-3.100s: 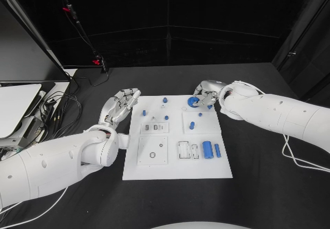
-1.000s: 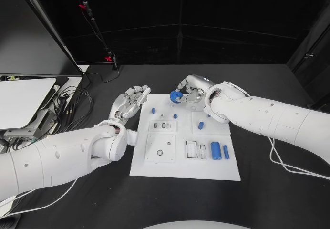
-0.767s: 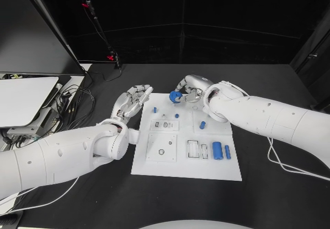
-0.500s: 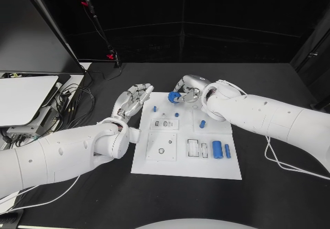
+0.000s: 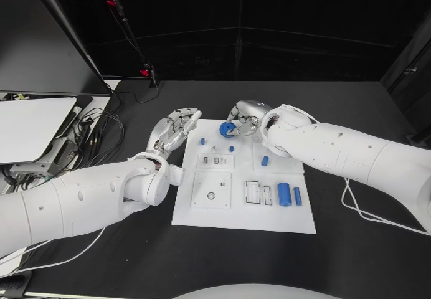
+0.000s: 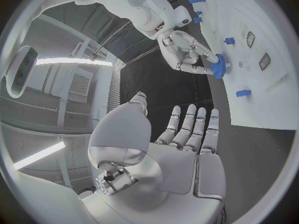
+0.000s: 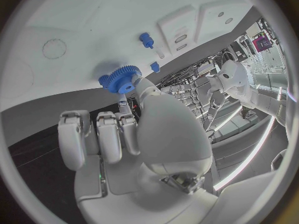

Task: Assemble the parts on the task board

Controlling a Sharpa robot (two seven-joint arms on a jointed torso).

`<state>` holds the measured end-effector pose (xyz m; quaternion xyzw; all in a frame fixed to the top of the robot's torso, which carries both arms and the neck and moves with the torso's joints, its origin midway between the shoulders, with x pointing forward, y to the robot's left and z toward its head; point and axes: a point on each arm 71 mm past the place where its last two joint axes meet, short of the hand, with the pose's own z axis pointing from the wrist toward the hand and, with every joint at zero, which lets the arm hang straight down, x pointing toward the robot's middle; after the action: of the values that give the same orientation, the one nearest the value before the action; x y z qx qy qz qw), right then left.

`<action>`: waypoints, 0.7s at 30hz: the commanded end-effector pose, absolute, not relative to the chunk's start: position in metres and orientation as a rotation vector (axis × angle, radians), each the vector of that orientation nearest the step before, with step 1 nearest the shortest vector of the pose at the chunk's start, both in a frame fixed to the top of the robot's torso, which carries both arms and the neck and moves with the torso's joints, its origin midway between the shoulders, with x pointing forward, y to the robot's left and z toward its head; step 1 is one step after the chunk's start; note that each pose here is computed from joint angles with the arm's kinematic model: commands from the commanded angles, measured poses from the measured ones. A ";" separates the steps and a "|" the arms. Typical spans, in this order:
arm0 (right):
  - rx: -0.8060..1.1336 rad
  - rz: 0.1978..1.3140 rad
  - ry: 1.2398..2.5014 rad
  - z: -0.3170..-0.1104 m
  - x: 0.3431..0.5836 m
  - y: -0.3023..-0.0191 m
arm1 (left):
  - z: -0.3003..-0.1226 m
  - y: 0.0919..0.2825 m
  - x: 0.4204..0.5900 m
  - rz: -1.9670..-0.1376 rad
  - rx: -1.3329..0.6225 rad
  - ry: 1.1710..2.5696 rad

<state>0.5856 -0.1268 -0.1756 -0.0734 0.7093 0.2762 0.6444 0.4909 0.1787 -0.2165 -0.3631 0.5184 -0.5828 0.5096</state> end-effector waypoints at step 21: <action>-0.232 0.605 1.653 -0.185 0.586 -0.120 | -0.198 0.176 0.485 -1.533 -0.691 1.042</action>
<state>0.5874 -0.1216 -0.1792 -0.0899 0.7116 0.2681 0.6431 0.4910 0.1782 -0.2165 -0.3630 0.5184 -0.5830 0.5095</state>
